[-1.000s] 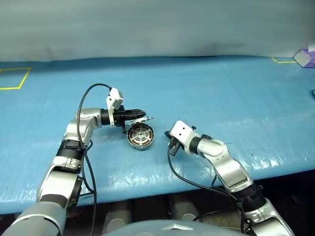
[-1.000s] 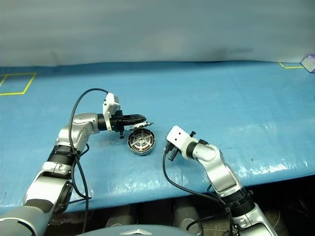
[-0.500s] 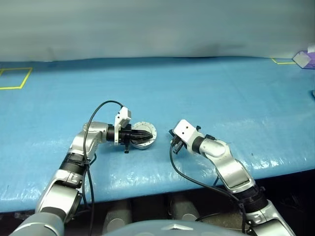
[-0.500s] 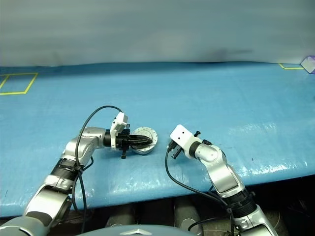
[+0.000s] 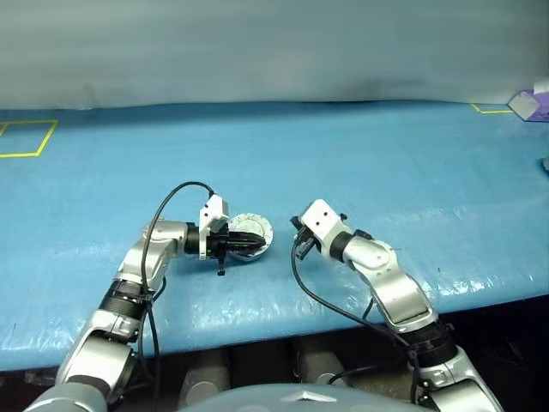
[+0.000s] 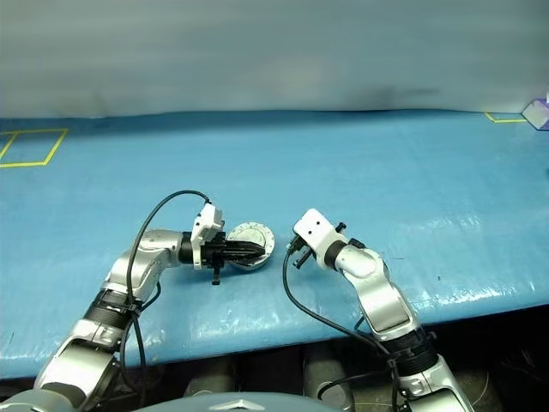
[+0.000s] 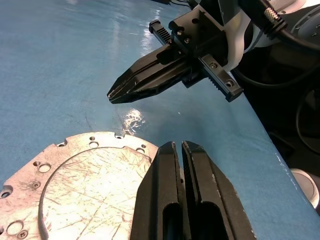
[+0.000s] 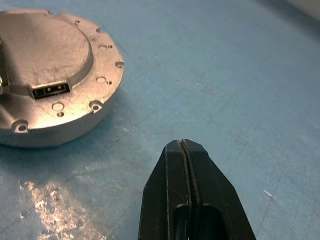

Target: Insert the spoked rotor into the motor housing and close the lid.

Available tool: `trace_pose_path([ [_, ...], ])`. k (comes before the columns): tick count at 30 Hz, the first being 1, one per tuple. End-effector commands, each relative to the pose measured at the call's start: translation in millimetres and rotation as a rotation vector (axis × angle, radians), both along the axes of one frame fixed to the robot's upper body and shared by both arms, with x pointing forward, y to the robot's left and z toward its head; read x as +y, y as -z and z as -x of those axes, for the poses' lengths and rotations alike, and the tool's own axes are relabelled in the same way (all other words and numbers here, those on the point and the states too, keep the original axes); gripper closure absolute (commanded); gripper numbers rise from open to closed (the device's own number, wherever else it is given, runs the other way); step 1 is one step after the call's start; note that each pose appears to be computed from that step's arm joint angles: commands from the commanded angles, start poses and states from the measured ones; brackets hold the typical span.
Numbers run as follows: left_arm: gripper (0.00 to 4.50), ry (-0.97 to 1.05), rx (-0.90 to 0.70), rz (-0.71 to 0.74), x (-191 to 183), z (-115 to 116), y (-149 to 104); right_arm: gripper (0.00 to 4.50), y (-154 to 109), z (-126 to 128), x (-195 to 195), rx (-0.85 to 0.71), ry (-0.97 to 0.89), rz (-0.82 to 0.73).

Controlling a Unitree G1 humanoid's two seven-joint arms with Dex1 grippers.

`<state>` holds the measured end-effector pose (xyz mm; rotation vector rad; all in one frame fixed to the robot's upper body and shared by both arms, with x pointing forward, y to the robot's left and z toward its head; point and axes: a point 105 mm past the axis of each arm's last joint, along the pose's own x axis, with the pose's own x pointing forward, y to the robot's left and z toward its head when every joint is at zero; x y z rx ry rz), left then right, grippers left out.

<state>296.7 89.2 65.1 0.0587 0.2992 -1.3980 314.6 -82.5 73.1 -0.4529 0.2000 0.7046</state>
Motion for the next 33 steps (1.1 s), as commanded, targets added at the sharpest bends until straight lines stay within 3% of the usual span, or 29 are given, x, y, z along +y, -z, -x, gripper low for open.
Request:
trace_pose_path([
  [1,4.3,-0.077,0.012,-0.024,7,1,14,4.5,-26,-7,4,-0.079,0.01,-0.095],
  [6,4.3,-0.226,-0.13,0.124,9,-13,-21,4.5,-38,-6,18,-0.079,-0.041,-0.217],
  [13,4.3,-0.357,-0.26,0.225,18,-3,-48,4.5,-34,-6,36,-0.016,-0.111,-0.319],
  [18,4.35,-0.45,-0.266,0.198,31,6,-41,3.37,-27,3,58,0.025,-0.196,-0.331],
  [22,4.35,-0.51,-0.247,0.159,42,11,-32,1.95,-29,10,71,0.032,-0.258,-0.358],
  [25,4.35,-0.515,-0.229,0.03,47,17,-13,1.01,-29,11,76,0.038,-0.27,-0.38],
  [28,4.35,-0.515,-0.217,0.025,47,21,-9,0.04,-26,10,79,0.041,-0.27,-0.378],
  [33,4.35,-0.528,-0.22,0.013,47,21,-6,0.04,-17,12,85,0.055,-0.274,-0.35],
])
